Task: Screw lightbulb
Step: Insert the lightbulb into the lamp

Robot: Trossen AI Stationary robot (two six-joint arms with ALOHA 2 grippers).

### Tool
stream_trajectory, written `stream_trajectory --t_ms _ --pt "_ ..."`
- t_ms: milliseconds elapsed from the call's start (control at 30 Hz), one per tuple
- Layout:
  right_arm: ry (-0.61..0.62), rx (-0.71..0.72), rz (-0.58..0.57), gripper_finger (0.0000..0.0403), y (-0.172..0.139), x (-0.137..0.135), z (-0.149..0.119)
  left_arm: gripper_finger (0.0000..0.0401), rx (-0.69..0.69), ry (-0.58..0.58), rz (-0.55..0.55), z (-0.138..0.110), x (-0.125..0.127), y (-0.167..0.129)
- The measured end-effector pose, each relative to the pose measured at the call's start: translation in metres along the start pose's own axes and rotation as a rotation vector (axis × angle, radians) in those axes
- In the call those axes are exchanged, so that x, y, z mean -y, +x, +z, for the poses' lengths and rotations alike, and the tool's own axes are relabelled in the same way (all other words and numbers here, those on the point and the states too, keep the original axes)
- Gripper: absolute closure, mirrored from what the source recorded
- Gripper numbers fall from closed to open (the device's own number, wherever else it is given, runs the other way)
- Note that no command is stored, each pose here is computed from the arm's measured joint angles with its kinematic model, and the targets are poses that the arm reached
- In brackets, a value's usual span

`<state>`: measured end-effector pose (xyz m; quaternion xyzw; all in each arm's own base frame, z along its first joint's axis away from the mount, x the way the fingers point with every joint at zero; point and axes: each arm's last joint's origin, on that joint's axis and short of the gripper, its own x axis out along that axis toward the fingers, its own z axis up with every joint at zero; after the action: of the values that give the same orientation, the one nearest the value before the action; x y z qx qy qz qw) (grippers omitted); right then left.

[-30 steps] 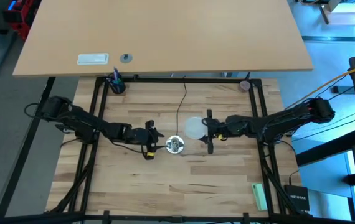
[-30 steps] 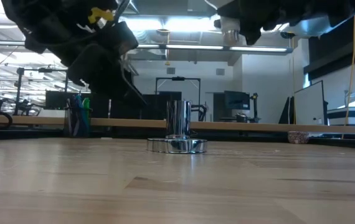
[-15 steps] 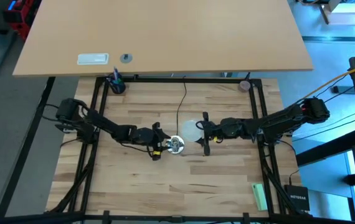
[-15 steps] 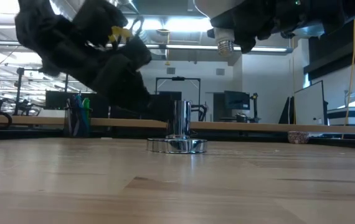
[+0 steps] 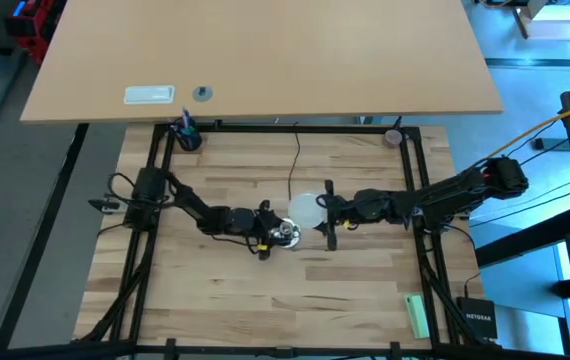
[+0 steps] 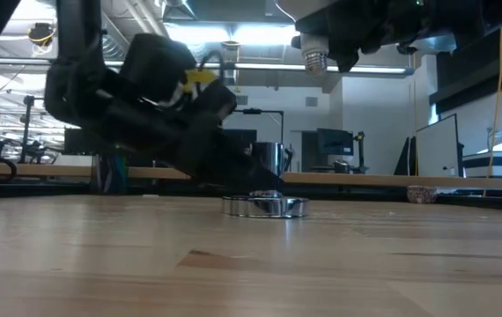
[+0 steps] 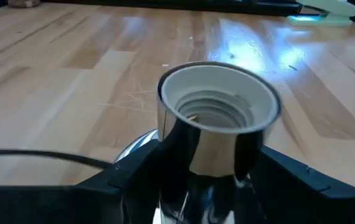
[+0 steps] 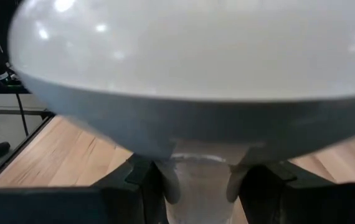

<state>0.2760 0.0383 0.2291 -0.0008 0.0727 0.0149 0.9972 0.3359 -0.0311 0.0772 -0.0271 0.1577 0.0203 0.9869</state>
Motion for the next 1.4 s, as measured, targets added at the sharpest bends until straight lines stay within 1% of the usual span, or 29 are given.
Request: stream_trajectory --t_ms 100,200,267,367,433,567,733,867,1000,1133,1233,1400 --pt "-0.001 -0.01 0.007 0.0244 0.002 0.0 -0.003 0.0176 -0.001 0.002 0.0 -0.002 0.001 0.009" --pt "-0.002 -0.021 0.009 0.0244 0.004 -0.001 -0.005 0.0181 -0.004 0.003 0.001 -0.002 0.002 0.011" --pt "-0.002 -0.022 0.023 0.0244 0.004 -0.001 -0.005 0.02 -0.007 -0.013 0.004 -0.002 0.001 0.011" --pt "-0.001 -0.017 0.033 0.0244 0.004 -0.001 -0.005 0.0239 -0.007 -0.037 0.004 0.001 0.001 0.01" --pt "0.0 -0.013 0.041 0.0244 0.004 -0.002 -0.005 0.024 -0.017 -0.053 -0.005 0.005 0.002 0.008" --pt "0.002 0.022 0.095 0.0244 0.004 -0.003 -0.001 0.024 -0.023 -0.061 -0.071 0.023 0.007 0.0" --pt "0.006 0.063 0.15 0.0241 0.007 -0.005 0.009 0.024 0.02 -0.062 -0.166 0.054 0.025 -0.017" --pt "0.004 0.091 0.249 0.0242 0.022 -0.01 0.019 0.024 0.079 -0.037 -0.217 0.073 0.041 -0.026" --pt "0.021 0.091 0.34 0.0242 0.045 -0.016 0.026 0.024 0.06 -0.024 -0.242 0.076 0.052 -0.025" --pt "0.042 0.078 0.411 0.0242 0.06 -0.019 0.028 0.024 0.049 -0.018 -0.244 0.082 0.054 -0.023" --pt "0.046 0.078 0.422 0.0243 0.061 -0.02 0.029 0.024 0.078 -0.021 -0.249 0.089 0.056 -0.025" --pt "0.058 0.058 0.406 0.0243 0.061 -0.02 0.026 0.024 0.107 0.002 -0.264 0.101 0.06 -0.035"
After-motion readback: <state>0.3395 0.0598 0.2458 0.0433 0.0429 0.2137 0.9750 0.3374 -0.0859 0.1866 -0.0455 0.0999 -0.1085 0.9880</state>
